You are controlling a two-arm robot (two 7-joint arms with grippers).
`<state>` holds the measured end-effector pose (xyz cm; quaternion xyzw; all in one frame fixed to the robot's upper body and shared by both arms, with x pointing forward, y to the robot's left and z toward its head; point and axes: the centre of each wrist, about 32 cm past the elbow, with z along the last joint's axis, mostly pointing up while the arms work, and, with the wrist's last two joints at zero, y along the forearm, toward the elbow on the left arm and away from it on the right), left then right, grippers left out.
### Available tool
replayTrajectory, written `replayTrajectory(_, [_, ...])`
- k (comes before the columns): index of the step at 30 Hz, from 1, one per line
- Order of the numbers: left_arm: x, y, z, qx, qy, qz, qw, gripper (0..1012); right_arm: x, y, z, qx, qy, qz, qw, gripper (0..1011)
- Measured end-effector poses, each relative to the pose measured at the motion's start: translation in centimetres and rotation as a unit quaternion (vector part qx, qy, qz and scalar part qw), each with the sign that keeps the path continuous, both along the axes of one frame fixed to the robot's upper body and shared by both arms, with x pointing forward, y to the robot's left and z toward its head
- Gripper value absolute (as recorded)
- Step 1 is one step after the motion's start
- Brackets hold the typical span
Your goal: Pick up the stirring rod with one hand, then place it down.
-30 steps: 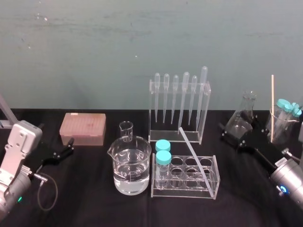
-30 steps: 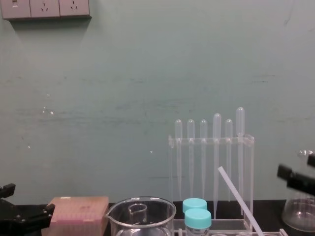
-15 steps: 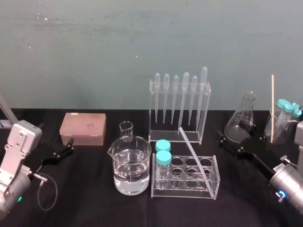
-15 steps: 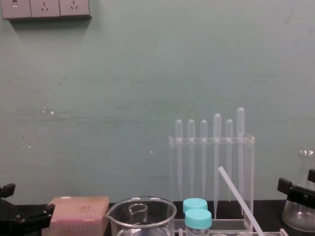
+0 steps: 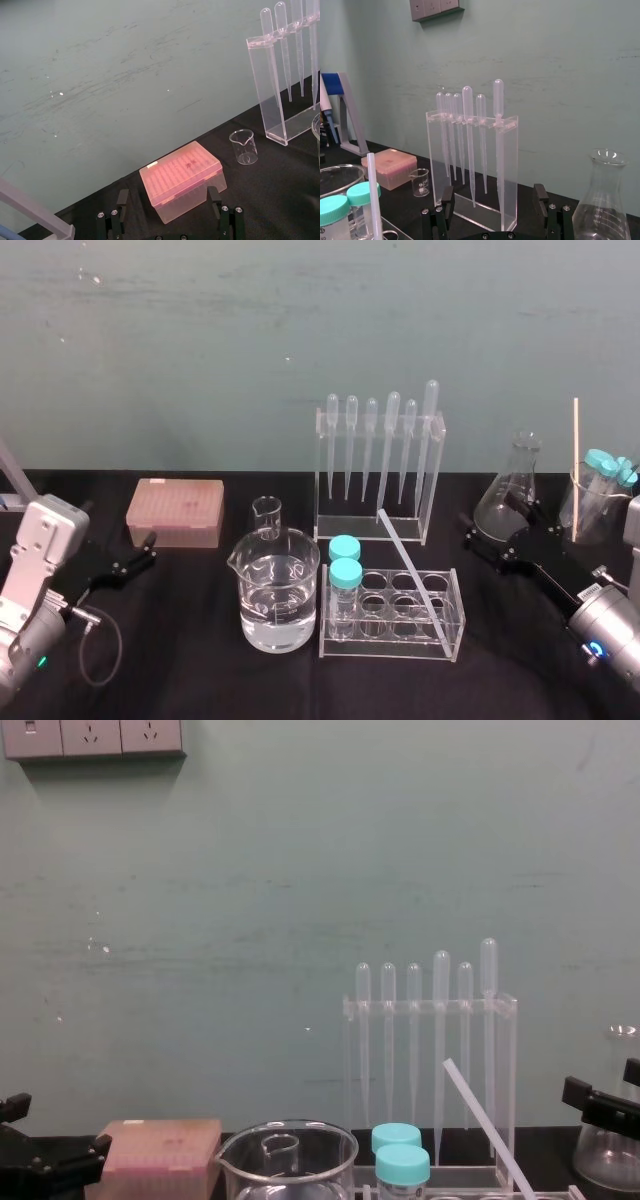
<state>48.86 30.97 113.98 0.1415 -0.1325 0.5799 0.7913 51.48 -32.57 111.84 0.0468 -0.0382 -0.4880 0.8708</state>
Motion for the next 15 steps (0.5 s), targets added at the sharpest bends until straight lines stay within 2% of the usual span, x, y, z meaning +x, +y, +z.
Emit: replayTrajectory(15, [0.00, 0.00, 0.00, 0.000, 0.000, 0.000, 1.0000, 1000, 0.04, -0.02, 0.02, 0.000, -0.002, 0.001, 1.0000, 1000])
